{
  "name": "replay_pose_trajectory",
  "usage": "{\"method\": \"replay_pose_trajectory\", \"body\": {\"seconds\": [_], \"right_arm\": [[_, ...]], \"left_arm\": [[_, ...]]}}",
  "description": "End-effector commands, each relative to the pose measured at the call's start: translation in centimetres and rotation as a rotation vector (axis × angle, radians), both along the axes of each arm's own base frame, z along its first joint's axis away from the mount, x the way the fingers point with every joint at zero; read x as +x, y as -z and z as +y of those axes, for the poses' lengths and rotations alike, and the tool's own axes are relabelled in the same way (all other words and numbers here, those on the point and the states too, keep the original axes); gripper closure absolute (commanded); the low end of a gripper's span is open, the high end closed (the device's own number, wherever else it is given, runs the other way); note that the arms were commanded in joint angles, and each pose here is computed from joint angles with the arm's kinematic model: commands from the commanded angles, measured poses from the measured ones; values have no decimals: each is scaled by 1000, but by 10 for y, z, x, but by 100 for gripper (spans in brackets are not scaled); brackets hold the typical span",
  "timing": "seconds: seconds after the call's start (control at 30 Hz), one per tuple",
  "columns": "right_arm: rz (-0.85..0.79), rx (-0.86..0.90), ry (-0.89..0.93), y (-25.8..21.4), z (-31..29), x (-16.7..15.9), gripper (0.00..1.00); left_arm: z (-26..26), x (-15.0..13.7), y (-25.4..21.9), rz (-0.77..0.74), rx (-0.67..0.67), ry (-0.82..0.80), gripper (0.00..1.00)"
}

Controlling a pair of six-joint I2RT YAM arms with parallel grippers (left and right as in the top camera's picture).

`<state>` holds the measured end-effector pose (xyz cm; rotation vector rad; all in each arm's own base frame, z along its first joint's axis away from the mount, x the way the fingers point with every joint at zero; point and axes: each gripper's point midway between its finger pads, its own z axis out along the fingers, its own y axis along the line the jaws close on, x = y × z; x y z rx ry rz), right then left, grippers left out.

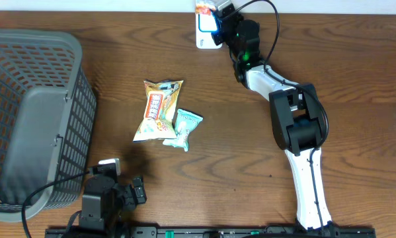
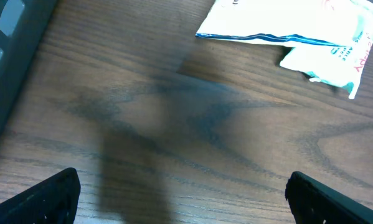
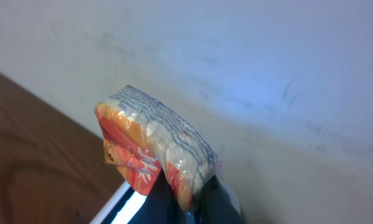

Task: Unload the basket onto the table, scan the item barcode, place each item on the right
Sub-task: 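Carry the orange pack to the far right and release it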

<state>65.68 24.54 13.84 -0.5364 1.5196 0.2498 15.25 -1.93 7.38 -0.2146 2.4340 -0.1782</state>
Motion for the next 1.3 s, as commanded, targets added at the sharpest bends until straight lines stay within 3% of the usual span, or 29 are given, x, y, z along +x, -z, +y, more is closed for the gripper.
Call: {"method": "replay_pose_trajectory", "body": {"seconds": [0.0,0.17,0.4,0.5,0.53,0.63,0.83,0.97,1.1,1.27], "right_arm": [[11,12,7,-4,0,2,99],[9,13,9,-5,0,2,99],[-7,76,53,-71,-25,2,99],[89,37,260,-99,-89,4,99],[152,-3,457,-107,-141,0,99],[257,-90,761,-113,-226,-25,99],[506,-287,1227,-85,-389,-99,99],[658,-277,1382,-47,-477,-144,99],[799,-170,1397,4,-537,-182,99],[954,45,1288,68,-564,-217,98]], "left_arm": [[1,0,-2,-5,11,2,2],[1,0,-2,-5,11,2,2],[1,0,-2,-5,11,2,2],[1,0,-2,-5,11,2,2],[1,0,-2,-4,11,2,2],[1,0,-2,-5,11,2,2],[1,0,-2,-5,11,2,2],[1,0,-2,-4,11,2,2],[1,0,-2,-5,11,2,2],[1,0,-2,-5,11,2,2]]}}
